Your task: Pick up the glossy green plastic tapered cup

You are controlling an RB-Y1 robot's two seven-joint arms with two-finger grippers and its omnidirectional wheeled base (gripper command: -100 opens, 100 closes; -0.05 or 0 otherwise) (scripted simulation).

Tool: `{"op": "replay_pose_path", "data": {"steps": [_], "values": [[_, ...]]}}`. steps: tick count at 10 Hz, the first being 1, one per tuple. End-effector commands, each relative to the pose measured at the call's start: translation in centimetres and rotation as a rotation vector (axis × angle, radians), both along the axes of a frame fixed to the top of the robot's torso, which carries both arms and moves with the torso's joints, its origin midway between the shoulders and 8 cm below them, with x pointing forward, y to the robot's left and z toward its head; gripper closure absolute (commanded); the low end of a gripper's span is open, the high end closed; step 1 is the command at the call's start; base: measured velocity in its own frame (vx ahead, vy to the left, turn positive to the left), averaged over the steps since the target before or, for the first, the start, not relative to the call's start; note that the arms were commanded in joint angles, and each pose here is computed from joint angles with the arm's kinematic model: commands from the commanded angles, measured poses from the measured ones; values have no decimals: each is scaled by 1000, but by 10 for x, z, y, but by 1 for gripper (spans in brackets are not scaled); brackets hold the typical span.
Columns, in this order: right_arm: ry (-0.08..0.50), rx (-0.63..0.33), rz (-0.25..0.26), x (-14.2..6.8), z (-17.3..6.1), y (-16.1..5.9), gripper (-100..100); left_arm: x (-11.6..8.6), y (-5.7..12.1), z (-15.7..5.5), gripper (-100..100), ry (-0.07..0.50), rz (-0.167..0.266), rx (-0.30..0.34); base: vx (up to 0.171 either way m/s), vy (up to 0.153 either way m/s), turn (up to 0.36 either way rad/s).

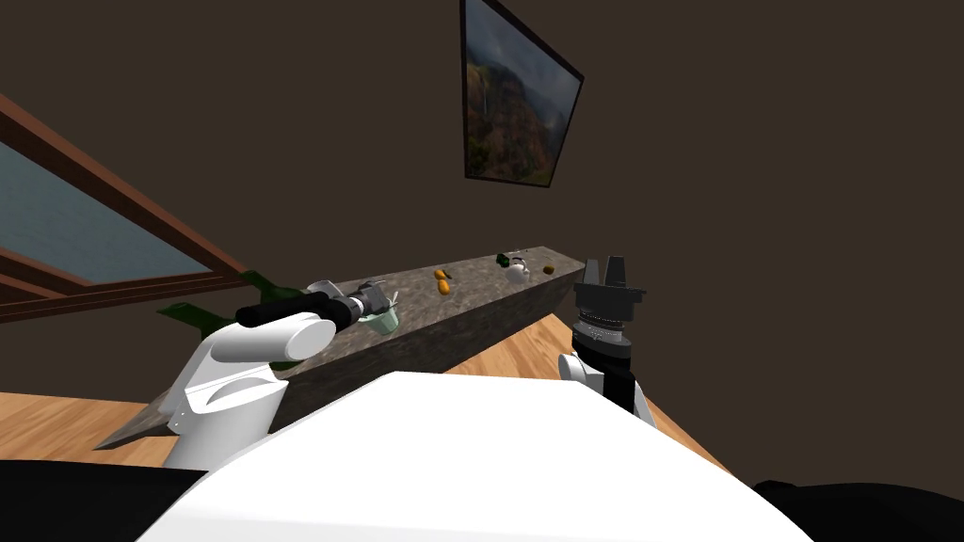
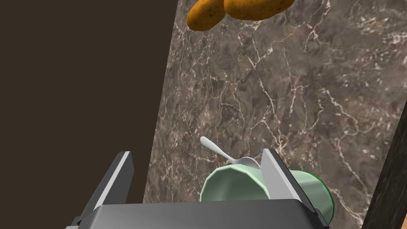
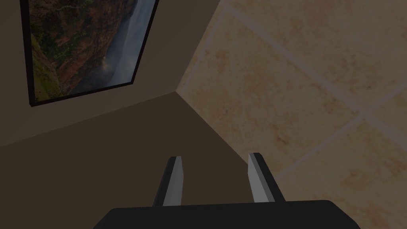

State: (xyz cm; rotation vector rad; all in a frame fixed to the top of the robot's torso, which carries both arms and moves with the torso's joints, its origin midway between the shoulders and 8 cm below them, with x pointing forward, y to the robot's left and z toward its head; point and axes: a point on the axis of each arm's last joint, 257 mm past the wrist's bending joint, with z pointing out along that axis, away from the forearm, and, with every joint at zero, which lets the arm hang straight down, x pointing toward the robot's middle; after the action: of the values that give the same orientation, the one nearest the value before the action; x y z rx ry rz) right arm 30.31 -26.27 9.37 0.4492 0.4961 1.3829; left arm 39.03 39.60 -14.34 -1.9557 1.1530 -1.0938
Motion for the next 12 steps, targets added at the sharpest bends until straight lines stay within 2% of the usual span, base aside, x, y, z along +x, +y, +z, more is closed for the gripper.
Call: {"op": "replay_pose_path", "data": {"steps": [1,12], "values": [[0,0,0,0,0,0,0,-3,0,-6,-100,32,2,-5,12,-12,-1],[0,0,0,0,0,0,0,-36,2,-33,-100,246,31,-75,24,-14,16]]}}
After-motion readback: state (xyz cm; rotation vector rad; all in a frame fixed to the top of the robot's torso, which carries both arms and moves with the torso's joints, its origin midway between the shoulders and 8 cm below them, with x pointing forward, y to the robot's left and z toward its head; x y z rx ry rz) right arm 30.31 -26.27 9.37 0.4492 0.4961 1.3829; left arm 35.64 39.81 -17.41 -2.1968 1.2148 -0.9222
